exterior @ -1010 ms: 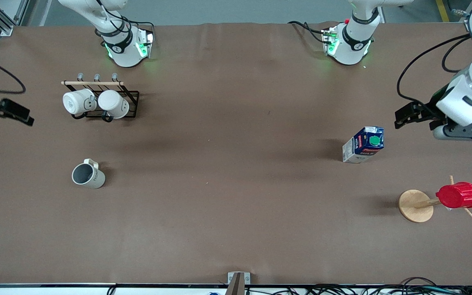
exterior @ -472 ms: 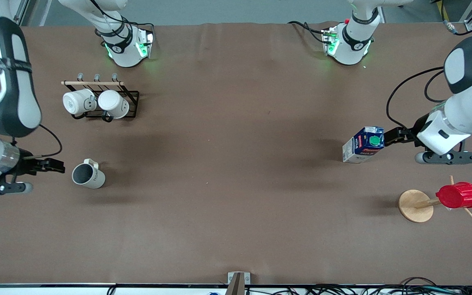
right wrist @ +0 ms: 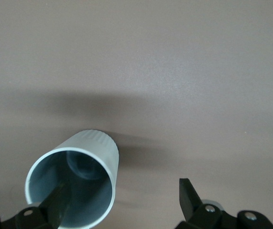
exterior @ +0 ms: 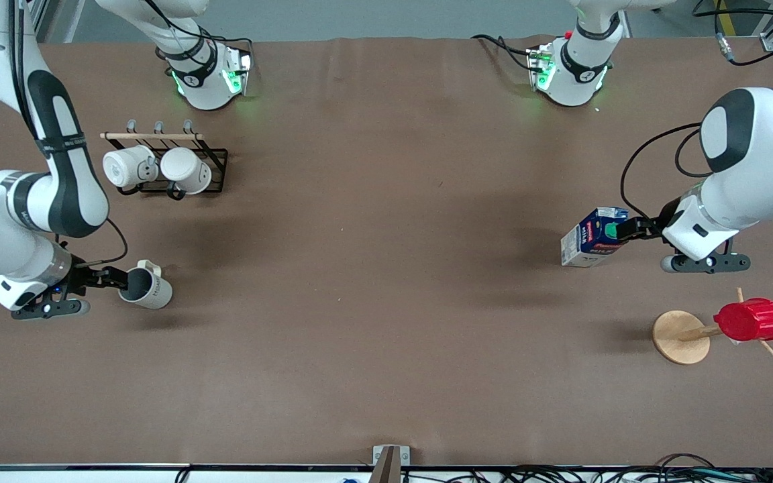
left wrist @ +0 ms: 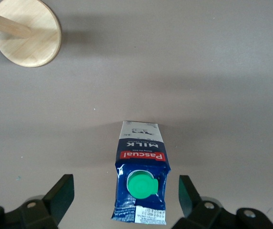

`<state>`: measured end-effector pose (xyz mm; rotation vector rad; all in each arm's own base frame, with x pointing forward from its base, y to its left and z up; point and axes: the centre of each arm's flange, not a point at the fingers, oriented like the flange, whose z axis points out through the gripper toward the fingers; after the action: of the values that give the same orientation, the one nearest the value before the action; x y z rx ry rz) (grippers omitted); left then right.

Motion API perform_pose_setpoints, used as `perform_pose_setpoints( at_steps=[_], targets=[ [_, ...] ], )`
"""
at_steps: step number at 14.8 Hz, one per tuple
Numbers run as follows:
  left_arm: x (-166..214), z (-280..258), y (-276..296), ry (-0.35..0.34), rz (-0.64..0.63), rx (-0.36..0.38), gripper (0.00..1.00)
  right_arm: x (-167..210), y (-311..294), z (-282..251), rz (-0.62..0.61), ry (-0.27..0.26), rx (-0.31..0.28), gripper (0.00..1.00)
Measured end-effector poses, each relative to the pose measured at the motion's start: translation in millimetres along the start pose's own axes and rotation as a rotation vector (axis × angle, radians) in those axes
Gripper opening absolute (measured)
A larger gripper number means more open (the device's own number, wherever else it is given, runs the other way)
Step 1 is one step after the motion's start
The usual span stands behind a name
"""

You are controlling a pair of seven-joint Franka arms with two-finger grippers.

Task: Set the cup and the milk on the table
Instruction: 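Grasp the milk carton with the left gripper while the right gripper grasps the mug, then carry the grey mug toward the table middle with the right gripper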

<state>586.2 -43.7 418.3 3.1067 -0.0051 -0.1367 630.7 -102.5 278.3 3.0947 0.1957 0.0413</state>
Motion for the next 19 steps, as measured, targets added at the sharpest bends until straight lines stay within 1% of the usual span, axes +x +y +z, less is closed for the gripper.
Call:
perform_pose_setpoints(
  at_steps=[2,3,4,5,8,9,10,13,14,16,17,19],
  targets=[
    [-2.4,11.2,-0.4,-0.004,-0.001,0.001,0.97,-2.7,-2.3,16.3,-0.003,0.033,-0.01,0.99],
    [-3.7,16.5,-0.4,-0.006,0.0,0.001,0.97,-6.0,-4.0,26.0,-0.004,0.046,-0.014,0.96],
    [-4.8,21.0,0.0,-0.006,0.0,0.001,0.97,-9.9,-5.9,35.2,-0.006,0.052,-0.016,0.95],
    [-5.9,25.7,0.7,-0.007,0.002,0.001,0.97,-13.2,-7.6,42.2,-0.007,0.05,-0.016,0.88],
    [-9.4,40.3,3.2,-0.001,0.006,0.002,0.97,-15.1,-9.9,45.6,-0.01,0.049,-0.015,0.56],
    [-10.9,45.1,3.4,-0.004,0.006,0.002,0.97,-14.9,-10.2,45.4,-0.011,0.049,-0.015,0.47],
    [-11.7,48.6,3.3,-0.007,0.006,0.002,0.97,-14.8,-10.3,45.3,-0.011,0.049,-0.015,0.34],
    [-11.1,55.1,4.8,-0.006,0.009,0.002,0.97,-13.6,-11.0,43.3,-0.011,0.052,-0.015,0.06],
    [-10.6,56.1,5.6,-0.006,0.01,0.001,0.97,-12.1,-12.1,40.2,-0.013,0.051,-0.014,0.04],
    [-10.6,56.9,7.6,-0.006,0.009,-0.006,0.97,-4.9,-18.9,30.1,-0.029,0.014,-0.001,0.04],
    [-10.9,57.3,8.5,-0.008,0.008,-0.009,0.97,3.3,-26.8,17.8,-0.045,-0.006,0.009,0.04],
    [-12.7,60.8,9.5,-0.015,0.009,-0.01,0.97,26.8,-59.2,-24.3,-0.099,-0.026,0.034,0.04]
  ],
)
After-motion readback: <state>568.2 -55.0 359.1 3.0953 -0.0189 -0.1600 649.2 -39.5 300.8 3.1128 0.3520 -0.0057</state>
